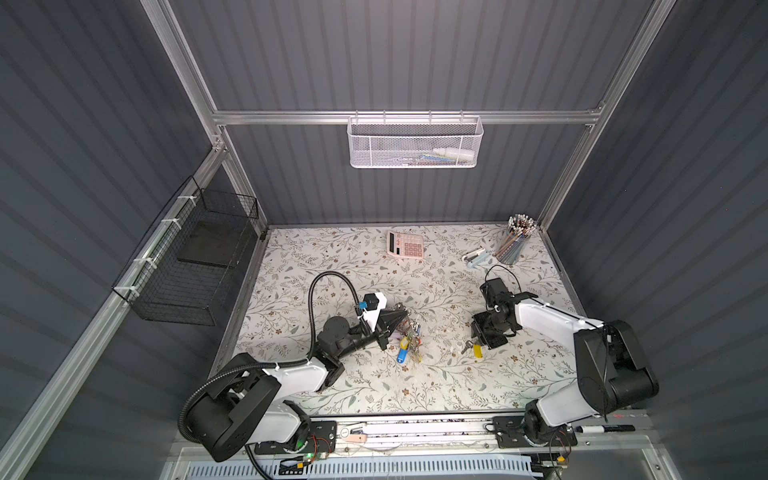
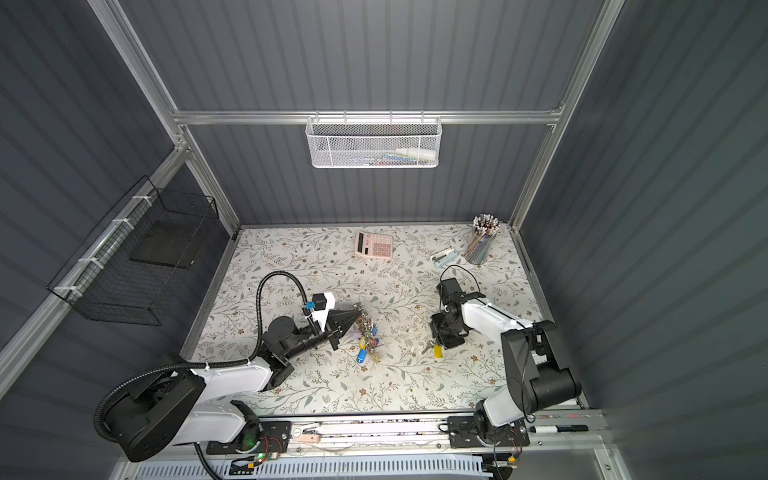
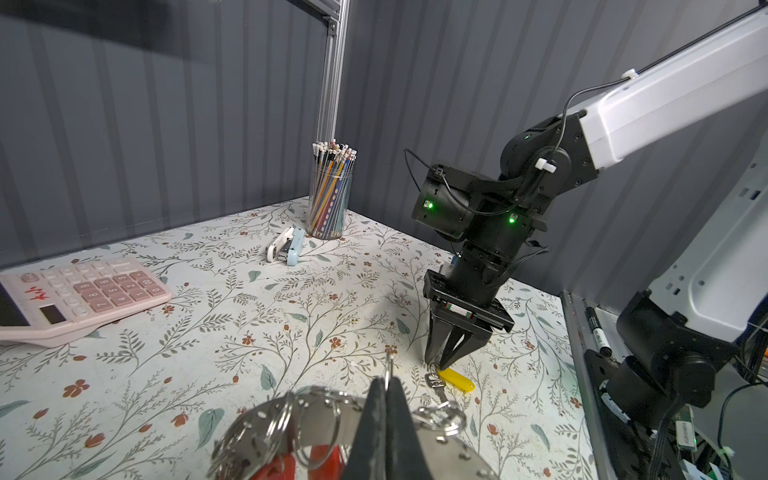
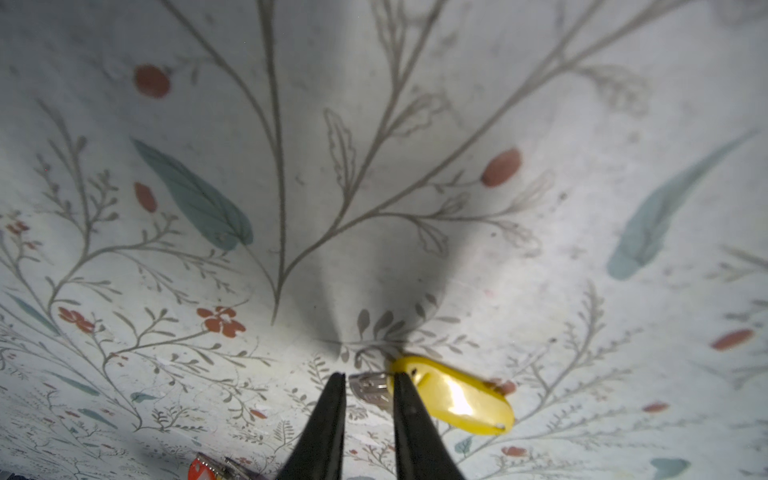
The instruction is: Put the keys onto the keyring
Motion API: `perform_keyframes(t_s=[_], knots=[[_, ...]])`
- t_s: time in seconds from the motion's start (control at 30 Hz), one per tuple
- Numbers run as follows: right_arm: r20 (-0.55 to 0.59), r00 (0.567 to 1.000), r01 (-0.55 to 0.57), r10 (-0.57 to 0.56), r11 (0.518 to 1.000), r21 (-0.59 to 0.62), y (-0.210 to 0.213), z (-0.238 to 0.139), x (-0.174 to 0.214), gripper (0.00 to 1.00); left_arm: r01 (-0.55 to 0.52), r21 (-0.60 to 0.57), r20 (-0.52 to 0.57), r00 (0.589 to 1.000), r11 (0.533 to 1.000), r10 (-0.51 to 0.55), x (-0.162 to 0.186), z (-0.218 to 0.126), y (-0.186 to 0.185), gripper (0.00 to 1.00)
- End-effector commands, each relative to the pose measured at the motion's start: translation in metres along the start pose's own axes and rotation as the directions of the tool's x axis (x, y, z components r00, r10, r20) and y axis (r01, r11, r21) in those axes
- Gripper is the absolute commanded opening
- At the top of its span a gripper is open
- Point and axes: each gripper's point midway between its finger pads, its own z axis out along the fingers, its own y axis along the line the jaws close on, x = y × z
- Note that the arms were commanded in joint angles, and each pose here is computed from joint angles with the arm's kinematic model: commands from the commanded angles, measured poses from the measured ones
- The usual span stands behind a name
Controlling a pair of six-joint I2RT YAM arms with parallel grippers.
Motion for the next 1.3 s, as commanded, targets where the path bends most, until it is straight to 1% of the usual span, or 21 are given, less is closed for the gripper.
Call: perform_keyframes(t_s=[0.0, 0.1, 0.2, 0.3, 0.57, 0.8, 1.0, 1.17, 1.27], knots=[[0.001, 1.0, -0.015, 0.015, 0.999, 0.042, -0.011, 0.003, -0.001, 0.23, -0.045, 0.038, 0.099, 0.994, 0.998, 0.041, -0.028, 0.002, -0.009, 0.0], [0.002, 1.0, -0.016, 0.016, 0.999, 0.043, -0.012, 0.003, -0.001, 0.2, -0.045, 0.039, 0.1, 0.994, 0.998, 0.041, -0.029, 0.002, -0.01, 0.0], [-0.002, 1.0, -0.019, 0.019, 0.999, 0.045, -0.013, 0.005, -0.001, 0.2, -0.044, 0.039, 0.101, 0.994, 0.998, 0.04, -0.029, 0.002, -0.009, 0.0], [-0.001, 1.0, -0.02, 0.02, 0.999, 0.044, -0.014, 0.005, -0.001, 0.17, -0.045, 0.041, 0.102, 0.994, 0.998, 0.04, -0.029, 0.002, -0.01, 0.0], [-0.001, 1.0, -0.022, 0.022, 0.999, 0.044, -0.015, 0.005, -0.002, 0.15, -0.046, 0.037, 0.106, 0.993, 0.998, 0.042, -0.031, 0.001, -0.01, 0.0], [-0.009, 1.0, -0.018, 0.018, 0.999, 0.028, -0.013, 0.006, 0.0, 0.09, -0.047, 0.038, 0.11, 0.993, 0.998, 0.042, -0.032, 0.001, -0.01, 0.0], [-0.013, 1.0, 0.007, -0.007, 1.0, 0.004, -0.01, 0.003, 0.001, 0.0, -0.046, 0.038, 0.108, 0.993, 0.998, 0.041, -0.032, 0.001, -0.01, 0.0], [0.0, 0.999, 0.037, -0.037, 0.999, -0.038, -0.006, -0.003, 0.0, 0.0, -0.046, 0.039, 0.103, 0.994, 0.998, 0.042, -0.03, 0.002, -0.01, 0.0], [0.024, 0.997, 0.078, -0.077, 0.993, -0.086, 0.002, -0.01, -0.002, 0.0, -0.049, 0.037, 0.102, 0.994, 0.998, 0.045, -0.03, 0.002, -0.01, 0.0]])
